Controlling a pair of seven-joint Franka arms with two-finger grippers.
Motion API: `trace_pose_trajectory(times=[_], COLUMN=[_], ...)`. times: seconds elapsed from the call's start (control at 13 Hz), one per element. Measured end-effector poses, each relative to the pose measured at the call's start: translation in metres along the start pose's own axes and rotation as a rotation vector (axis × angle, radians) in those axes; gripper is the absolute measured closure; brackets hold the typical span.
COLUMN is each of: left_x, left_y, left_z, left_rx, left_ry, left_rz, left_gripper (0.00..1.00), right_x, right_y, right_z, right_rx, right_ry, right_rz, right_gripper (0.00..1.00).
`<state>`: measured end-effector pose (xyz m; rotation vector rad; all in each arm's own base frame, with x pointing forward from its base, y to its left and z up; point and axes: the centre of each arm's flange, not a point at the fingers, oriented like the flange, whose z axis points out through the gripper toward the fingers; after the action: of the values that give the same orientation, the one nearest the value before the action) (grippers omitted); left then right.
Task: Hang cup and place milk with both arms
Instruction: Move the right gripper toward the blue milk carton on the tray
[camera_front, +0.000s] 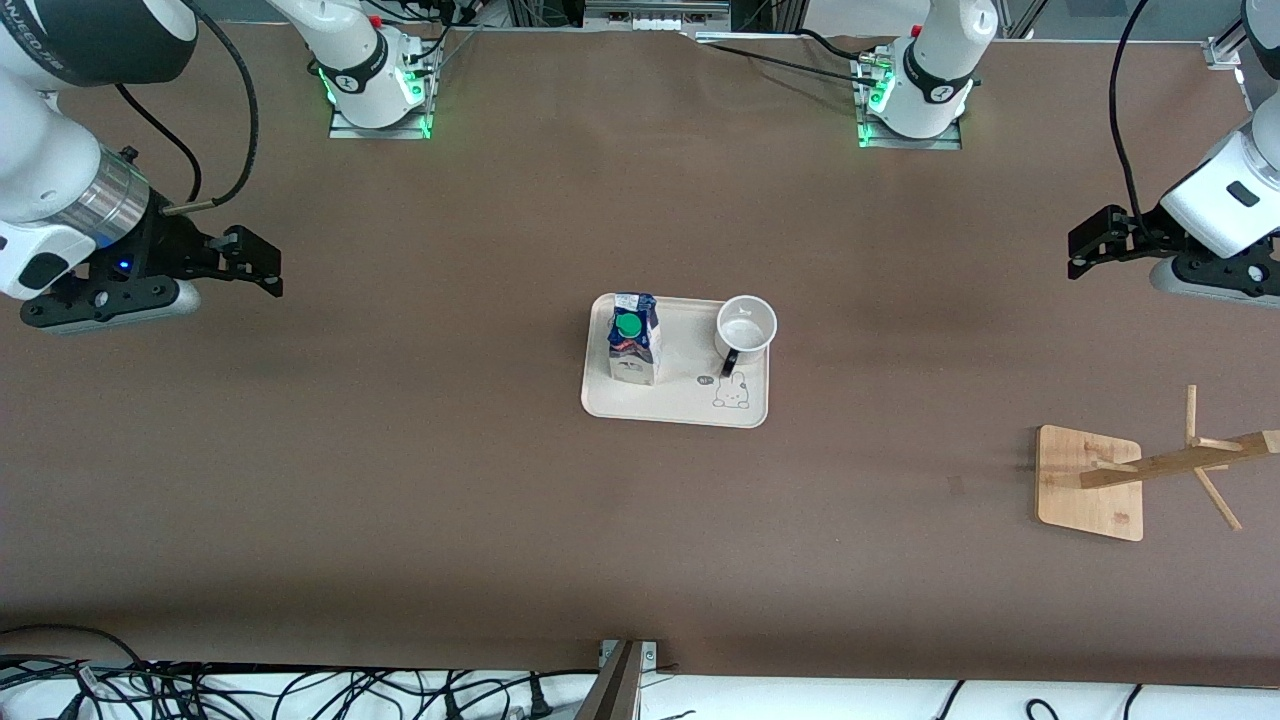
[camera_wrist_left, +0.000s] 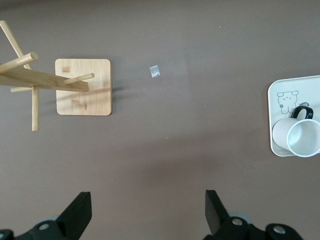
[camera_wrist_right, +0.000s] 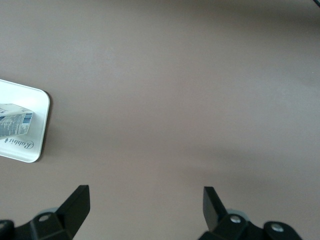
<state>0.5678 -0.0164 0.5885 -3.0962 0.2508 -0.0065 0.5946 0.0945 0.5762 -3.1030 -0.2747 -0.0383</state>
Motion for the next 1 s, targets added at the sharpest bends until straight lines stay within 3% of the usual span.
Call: trace_pose_trajectory(times=[0.38,0.54,0.69,1.0], left_x=[0.000,0.000,0.000,0.000], left_y=[0.000,0.000,0.000,0.000], left_z=[0.000,0.000,0.000,0.000], left_rx=[0.000,0.000,0.000,0.000], left_ry=[0.000,0.000,0.000,0.000], left_rz=[0.000,0.000,0.000,0.000], left_gripper=[0.00,0.00,0.00,0.00], right_x=[0.001,0.008,0.016,0.035], right_y=[0.000,-0.006,-0.020,-0.075], right_z=[0.000,-0.003,0.007,0.083], right_rx=[-0.017,-0.012,-0.004,0.000], right_ry=[0.006,0.063,0.078,-0.029], right_rz=[-0.006,-0.016,-0.039,-0.135], right_gripper=[0.00,0.00,0.00,0.00])
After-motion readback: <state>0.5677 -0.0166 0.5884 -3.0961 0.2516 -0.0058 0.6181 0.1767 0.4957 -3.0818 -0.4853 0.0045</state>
